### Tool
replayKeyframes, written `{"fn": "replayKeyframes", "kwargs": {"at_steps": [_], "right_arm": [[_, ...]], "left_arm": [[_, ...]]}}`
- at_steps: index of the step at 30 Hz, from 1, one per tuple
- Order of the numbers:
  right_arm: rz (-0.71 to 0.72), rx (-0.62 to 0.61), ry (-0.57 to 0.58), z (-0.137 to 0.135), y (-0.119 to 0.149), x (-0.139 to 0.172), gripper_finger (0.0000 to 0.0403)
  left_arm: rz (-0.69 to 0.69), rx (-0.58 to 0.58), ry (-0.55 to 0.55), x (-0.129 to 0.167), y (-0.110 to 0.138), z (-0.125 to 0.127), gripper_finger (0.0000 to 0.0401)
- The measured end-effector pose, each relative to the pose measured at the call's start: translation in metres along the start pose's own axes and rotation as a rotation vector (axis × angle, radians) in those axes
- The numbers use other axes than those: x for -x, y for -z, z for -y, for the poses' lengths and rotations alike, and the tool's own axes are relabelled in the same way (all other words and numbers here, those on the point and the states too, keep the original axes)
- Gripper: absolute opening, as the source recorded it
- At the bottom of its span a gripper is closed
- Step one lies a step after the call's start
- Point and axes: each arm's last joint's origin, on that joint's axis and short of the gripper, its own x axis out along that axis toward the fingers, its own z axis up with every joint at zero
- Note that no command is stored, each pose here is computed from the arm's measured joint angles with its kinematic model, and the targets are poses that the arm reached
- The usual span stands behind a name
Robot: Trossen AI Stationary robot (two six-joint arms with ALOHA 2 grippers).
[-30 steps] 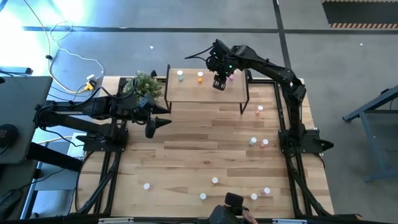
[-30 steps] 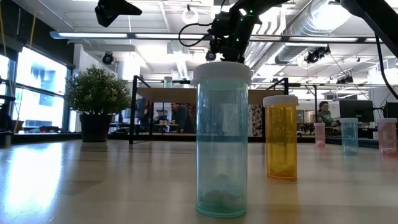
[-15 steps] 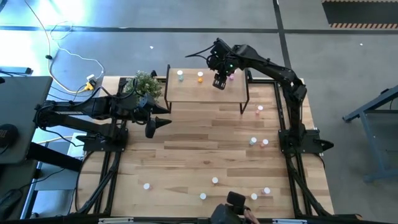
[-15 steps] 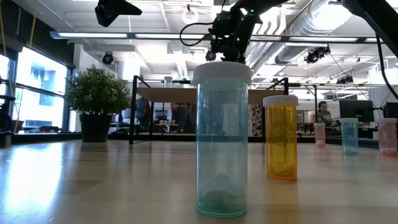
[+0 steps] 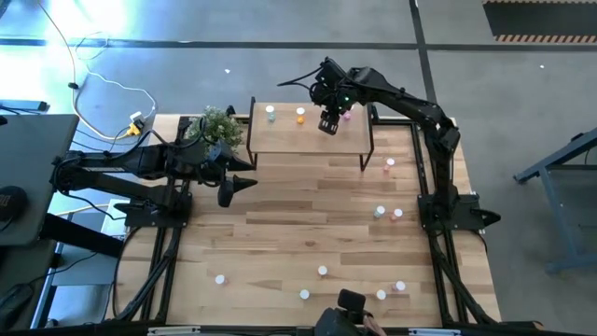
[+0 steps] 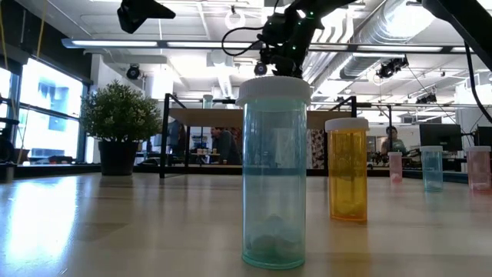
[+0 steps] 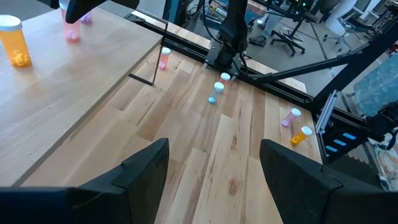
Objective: Pick and place medicine bottles onto shelf by color
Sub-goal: Put the middle pink pill bottle on the shelf, then adjust the violet pill bottle on the shelf
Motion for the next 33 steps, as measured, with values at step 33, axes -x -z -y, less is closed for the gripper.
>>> {"fn": "replayKeyframes", "kwargs": {"at_steps": [33], "right_arm": [[0.219,-0.070,0.073,0.007,-0.016,0.096,0.0158]], "left_arm": [[0.040,0.000,-0.083,0.000,-0.002,-0.002,0.0243]]}}
